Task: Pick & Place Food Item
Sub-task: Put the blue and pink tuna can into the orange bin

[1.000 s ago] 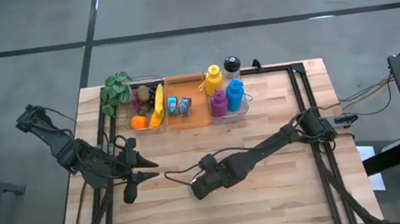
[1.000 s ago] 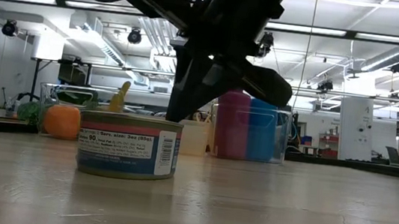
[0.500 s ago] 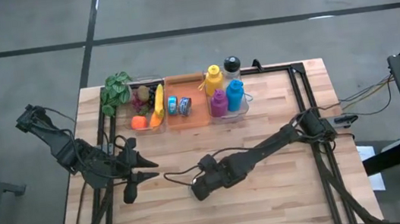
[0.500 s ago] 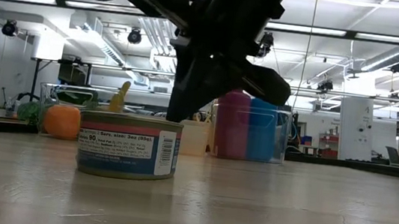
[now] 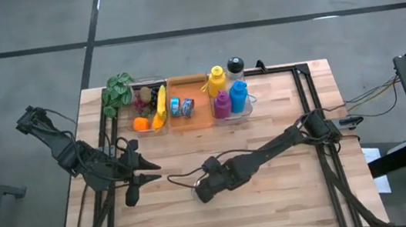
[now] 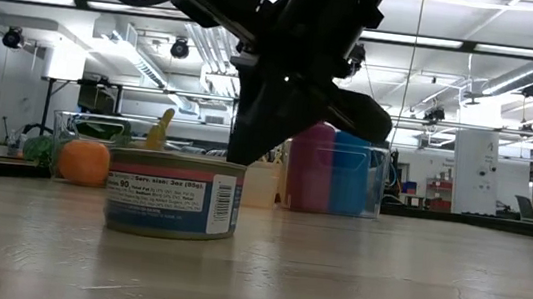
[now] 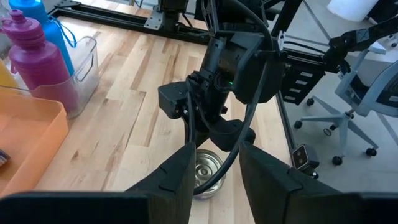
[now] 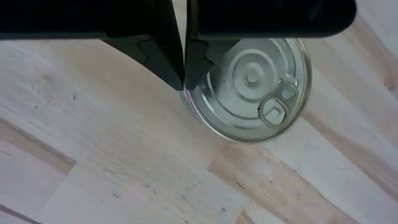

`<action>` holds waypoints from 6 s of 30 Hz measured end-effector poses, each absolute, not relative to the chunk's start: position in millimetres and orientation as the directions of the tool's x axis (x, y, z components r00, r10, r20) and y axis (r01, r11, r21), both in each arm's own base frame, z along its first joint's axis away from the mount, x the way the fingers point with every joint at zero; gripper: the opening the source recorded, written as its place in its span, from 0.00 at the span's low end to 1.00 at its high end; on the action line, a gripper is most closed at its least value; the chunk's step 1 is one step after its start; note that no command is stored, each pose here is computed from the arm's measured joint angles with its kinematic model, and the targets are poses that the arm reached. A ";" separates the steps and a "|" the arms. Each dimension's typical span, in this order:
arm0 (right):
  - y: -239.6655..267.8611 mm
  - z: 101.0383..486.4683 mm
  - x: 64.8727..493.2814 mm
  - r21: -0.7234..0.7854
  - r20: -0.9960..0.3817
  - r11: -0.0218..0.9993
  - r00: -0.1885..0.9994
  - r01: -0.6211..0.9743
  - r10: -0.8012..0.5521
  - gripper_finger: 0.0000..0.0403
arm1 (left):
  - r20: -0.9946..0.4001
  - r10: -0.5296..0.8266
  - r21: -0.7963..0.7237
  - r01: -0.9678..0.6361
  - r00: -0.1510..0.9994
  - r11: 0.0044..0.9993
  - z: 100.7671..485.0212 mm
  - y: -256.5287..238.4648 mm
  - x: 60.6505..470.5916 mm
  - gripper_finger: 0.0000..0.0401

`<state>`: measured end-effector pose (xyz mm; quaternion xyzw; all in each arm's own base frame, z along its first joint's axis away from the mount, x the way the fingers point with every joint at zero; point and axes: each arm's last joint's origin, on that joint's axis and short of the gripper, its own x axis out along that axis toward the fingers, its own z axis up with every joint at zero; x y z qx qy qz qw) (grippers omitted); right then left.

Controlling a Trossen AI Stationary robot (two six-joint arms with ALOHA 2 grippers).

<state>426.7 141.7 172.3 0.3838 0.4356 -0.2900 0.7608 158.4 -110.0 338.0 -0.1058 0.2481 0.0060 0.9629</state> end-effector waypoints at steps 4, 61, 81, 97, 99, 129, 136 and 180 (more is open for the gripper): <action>141.3 171.3 425.3 0.317 -0.891 0.538 0.439 0.781 -0.111 0.02 | -0.481 -0.041 -0.199 -0.064 0.876 0.978 337.9 -109.9 158.3 0.32; 132.2 181.5 397.4 0.259 -0.919 0.349 0.341 0.901 -0.197 0.02 | -0.480 -0.041 -0.203 -0.066 0.876 0.977 337.9 -109.9 158.3 0.32; 190.4 260.7 369.1 0.479 -0.809 0.355 0.561 0.803 -0.176 0.02 | -0.485 -0.039 -0.196 -0.064 0.874 0.979 337.6 -109.6 157.8 0.32; 212.8 266.8 386.4 0.435 -0.765 0.548 0.614 0.714 -0.193 0.02 | -0.488 -0.038 -0.193 -0.065 0.872 0.979 337.3 -109.4 157.6 0.33; 212.0 268.1 387.3 0.438 -0.765 0.547 0.616 0.713 -0.190 0.02 | -0.488 -0.038 -0.193 -0.066 0.872 0.979 337.3 -109.4 157.6 0.32; 192.1 261.8 397.8 0.422 -0.795 0.534 0.582 0.733 -0.171 0.57 | -0.494 -0.035 -0.187 -0.067 0.869 0.980 336.4 -109.2 157.4 0.32; 186.3 242.9 406.4 0.389 -0.826 0.519 0.537 0.761 -0.169 0.67 | -0.494 -0.034 -0.186 -0.068 0.869 0.980 336.4 -109.1 157.4 0.32; 146.9 203.2 428.7 0.298 -0.905 0.487 0.406 0.821 -0.130 0.78 | -0.510 -0.019 -0.166 -0.077 0.860 0.983 334.5 -108.0 156.4 0.33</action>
